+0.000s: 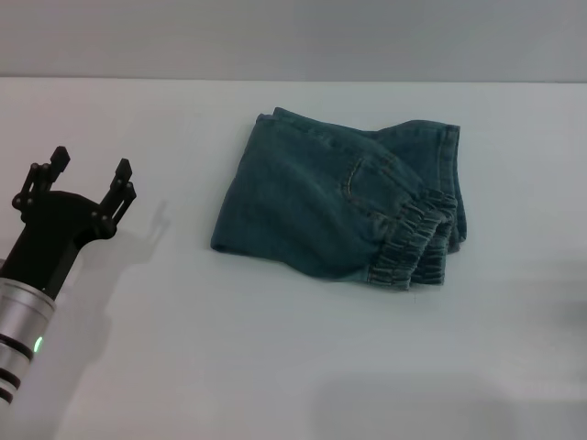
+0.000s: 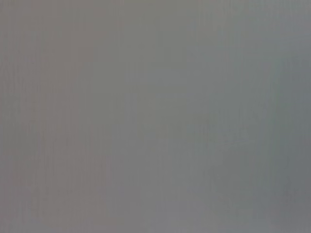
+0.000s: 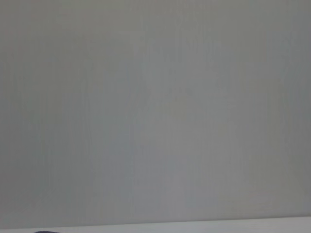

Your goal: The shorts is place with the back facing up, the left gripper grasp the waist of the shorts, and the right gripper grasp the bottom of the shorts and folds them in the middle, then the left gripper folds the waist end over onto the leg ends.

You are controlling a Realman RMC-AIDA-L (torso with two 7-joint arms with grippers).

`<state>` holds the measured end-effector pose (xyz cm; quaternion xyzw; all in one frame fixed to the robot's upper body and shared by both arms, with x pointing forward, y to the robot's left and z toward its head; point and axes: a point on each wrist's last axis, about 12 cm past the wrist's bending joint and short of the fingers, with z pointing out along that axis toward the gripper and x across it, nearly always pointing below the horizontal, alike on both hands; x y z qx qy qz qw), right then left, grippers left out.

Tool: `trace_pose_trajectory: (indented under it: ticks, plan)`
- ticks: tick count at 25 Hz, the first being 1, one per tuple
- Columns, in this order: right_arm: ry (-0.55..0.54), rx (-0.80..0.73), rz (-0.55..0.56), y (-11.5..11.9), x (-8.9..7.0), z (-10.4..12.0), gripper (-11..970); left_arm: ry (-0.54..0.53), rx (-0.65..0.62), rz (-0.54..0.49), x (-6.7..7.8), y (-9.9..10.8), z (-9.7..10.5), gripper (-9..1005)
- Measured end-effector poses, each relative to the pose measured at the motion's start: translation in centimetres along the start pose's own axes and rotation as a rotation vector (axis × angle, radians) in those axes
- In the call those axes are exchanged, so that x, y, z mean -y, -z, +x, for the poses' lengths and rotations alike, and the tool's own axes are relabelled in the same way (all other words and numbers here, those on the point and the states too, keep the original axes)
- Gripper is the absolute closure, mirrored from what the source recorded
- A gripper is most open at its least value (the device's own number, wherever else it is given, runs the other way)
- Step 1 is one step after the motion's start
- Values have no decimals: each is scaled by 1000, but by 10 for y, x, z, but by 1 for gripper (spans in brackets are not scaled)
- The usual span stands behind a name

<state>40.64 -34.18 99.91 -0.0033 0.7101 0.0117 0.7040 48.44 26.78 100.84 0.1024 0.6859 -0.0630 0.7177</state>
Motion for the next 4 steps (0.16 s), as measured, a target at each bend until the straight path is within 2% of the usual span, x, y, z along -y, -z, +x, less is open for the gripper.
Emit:
trace_pose_trajectory:
  ticks: [4]
  plan:
    - [0, 0, 0, 0, 0, 0, 356, 0, -4, 2, 1, 2, 1, 201]
